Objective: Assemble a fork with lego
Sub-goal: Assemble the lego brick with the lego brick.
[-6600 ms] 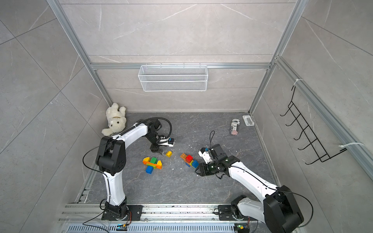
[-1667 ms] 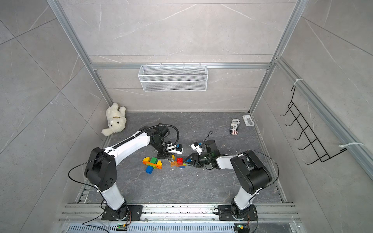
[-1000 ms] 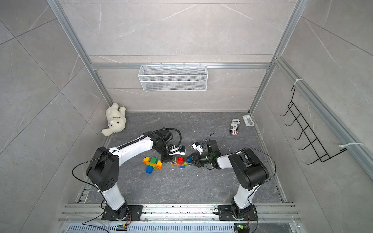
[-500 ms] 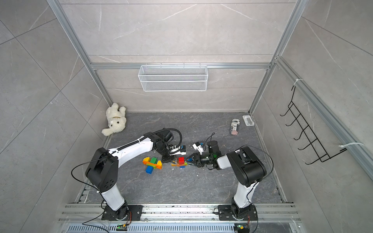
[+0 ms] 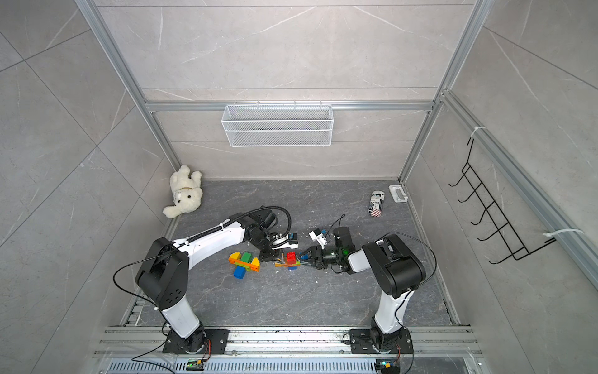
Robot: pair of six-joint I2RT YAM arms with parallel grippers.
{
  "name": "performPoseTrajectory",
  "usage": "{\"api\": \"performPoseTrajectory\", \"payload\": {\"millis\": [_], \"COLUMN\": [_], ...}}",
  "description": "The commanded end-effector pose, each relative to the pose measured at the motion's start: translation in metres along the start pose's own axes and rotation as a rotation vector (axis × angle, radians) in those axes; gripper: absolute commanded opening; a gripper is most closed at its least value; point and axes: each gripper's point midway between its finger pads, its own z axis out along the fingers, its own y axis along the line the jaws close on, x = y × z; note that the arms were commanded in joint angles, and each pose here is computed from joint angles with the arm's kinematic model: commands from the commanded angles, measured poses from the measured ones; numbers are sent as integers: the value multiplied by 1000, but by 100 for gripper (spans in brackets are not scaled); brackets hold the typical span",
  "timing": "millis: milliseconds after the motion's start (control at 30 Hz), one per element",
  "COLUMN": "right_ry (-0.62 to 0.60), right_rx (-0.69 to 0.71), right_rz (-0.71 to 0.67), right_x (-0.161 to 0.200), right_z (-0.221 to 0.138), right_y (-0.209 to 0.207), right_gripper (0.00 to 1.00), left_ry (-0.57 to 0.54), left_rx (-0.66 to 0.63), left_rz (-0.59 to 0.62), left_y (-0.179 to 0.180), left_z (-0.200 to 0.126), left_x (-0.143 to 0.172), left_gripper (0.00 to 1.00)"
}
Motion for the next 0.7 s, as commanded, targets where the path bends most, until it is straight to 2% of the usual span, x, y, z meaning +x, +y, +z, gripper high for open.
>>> {"api": "performPoseTrajectory", "payload": {"millis": [0, 67, 267, 467, 667], "right_ry": [8, 3, -3, -4, -9], "right_rx": [118, 122, 127, 135, 151], "right_rz": [196, 203, 207, 213, 232], "right_x": [27, 27, 23, 23, 24], "right_z": [-2, -2, -2, -2, -3], "right_y": [-48, -49, -49, -52, -57], "right_gripper": [44, 43, 43, 43, 43], "left_ry": [134, 121, 28, 30, -19], "left_rx": [130, 145, 77, 74, 88], "left_rz": [-94, -108, -118, -135, -151], "left_y": [-26, -30, -31, -35, -38], "left_z": [30, 28, 23, 20, 15], "left_x": [43, 42, 38, 44, 33], "left_gripper": [0, 0, 0, 0, 0]}}
